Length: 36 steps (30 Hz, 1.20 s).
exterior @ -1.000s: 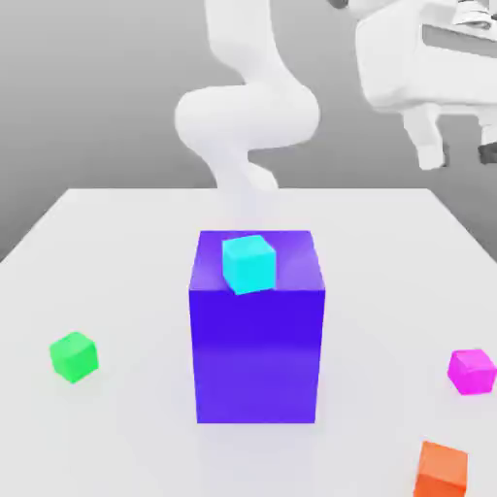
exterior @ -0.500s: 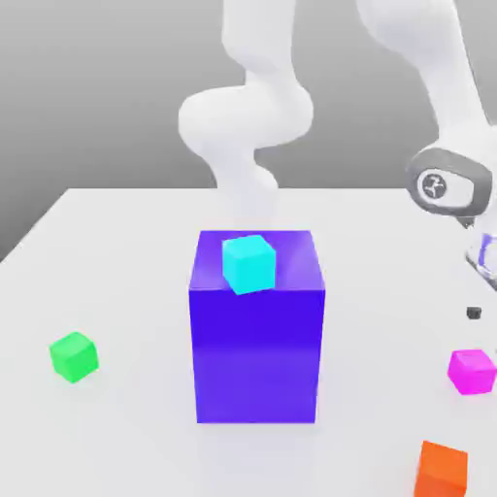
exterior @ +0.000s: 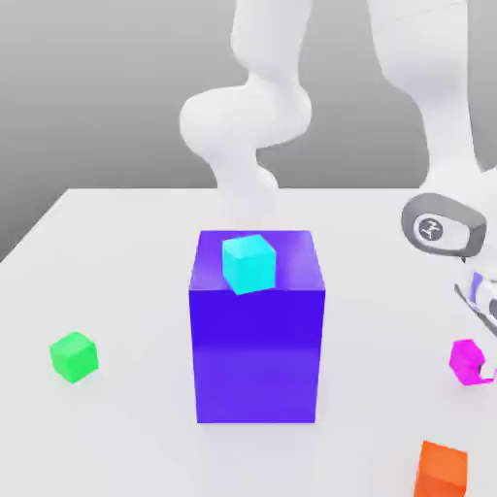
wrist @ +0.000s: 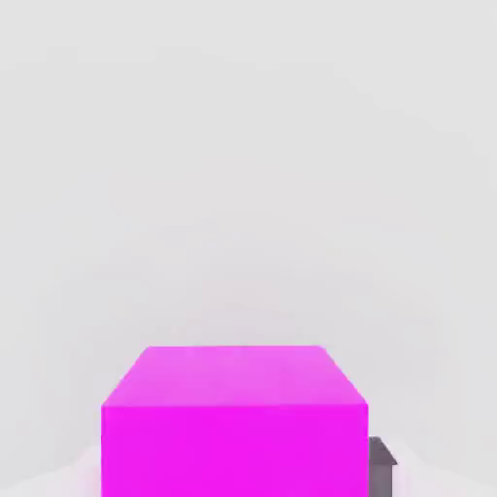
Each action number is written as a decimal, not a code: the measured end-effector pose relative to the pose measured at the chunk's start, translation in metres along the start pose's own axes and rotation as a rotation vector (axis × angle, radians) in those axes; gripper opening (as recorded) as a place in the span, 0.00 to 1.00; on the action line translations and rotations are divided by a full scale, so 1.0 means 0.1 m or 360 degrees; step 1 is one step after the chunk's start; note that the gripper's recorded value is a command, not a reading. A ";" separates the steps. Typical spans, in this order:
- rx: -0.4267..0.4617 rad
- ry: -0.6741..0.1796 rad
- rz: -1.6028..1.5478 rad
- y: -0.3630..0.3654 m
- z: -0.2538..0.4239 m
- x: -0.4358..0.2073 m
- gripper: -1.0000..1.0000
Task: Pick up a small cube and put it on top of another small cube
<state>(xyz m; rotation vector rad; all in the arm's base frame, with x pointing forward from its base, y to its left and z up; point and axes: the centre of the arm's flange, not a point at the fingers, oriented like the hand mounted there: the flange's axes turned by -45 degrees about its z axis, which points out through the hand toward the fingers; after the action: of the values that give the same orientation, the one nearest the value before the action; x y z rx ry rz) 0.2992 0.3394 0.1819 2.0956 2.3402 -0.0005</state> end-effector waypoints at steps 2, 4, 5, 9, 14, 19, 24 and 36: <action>-0.0056 0.0050 0.0055 0.21 -0.24 -0.01 0.00; -0.0123 0.0090 0.0254 0.62 -0.47 -0.36 0.00; -0.0159 0.0108 0.0370 0.83 -0.59 -0.59 0.00; -0.0302 0.0166 0.0895 1.52 -1.04 -1.86 0.00; -0.0510 0.0237 0.1563 1.79 -1.68 -3.72 0.00; -0.0690 0.0286 0.2142 1.36 -2.17 -5.34 0.00; -0.0481 0.0169 0.2519 0.53 -1.61 -5.90 0.00; -0.0003 0.0011 0.3072 -0.96 -0.32 -6.07 0.00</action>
<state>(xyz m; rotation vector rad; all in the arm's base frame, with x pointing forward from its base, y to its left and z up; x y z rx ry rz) 0.2705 -0.2748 0.2144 3.1200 -0.3911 0.0082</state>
